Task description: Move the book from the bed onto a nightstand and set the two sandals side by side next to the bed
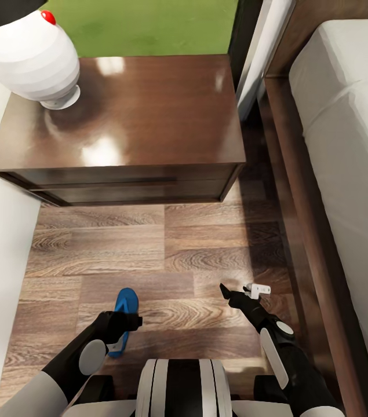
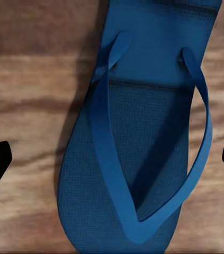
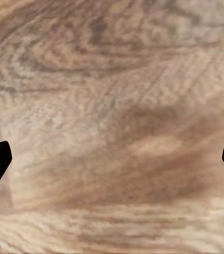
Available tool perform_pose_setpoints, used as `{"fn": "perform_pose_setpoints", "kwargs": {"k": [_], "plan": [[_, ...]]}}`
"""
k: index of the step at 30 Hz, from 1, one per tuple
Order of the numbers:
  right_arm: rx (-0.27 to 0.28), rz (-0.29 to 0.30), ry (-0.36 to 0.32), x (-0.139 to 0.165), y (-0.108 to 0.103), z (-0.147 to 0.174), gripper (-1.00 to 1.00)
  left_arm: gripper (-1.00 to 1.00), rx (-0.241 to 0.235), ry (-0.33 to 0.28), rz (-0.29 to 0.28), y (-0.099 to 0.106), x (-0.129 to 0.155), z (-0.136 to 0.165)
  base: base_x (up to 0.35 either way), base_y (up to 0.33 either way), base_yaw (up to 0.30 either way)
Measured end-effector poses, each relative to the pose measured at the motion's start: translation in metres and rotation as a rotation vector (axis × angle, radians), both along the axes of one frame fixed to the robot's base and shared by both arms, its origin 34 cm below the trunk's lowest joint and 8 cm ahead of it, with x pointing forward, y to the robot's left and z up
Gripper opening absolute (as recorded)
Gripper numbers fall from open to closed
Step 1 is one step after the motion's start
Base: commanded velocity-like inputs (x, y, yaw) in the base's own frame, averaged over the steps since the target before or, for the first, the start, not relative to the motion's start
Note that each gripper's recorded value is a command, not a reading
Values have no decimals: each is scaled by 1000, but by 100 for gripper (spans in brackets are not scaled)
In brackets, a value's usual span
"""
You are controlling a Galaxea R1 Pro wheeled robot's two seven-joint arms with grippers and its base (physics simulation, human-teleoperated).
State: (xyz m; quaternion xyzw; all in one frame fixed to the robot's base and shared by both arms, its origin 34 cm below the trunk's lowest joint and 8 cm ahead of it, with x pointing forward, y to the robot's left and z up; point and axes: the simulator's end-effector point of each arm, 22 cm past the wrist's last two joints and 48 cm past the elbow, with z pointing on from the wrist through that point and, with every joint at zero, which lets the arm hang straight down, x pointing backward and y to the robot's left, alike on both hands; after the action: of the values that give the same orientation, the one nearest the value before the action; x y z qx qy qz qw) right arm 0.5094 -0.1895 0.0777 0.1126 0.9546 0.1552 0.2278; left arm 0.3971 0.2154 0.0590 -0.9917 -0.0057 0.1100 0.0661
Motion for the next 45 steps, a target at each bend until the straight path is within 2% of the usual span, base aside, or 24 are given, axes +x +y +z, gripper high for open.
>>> {"fn": "perform_pose_setpoints", "kwargs": {"k": [45], "plan": [[0,0,-1,0,0,0,100,100,-9,0,3,-4,0,0,14,-13,0]]}}
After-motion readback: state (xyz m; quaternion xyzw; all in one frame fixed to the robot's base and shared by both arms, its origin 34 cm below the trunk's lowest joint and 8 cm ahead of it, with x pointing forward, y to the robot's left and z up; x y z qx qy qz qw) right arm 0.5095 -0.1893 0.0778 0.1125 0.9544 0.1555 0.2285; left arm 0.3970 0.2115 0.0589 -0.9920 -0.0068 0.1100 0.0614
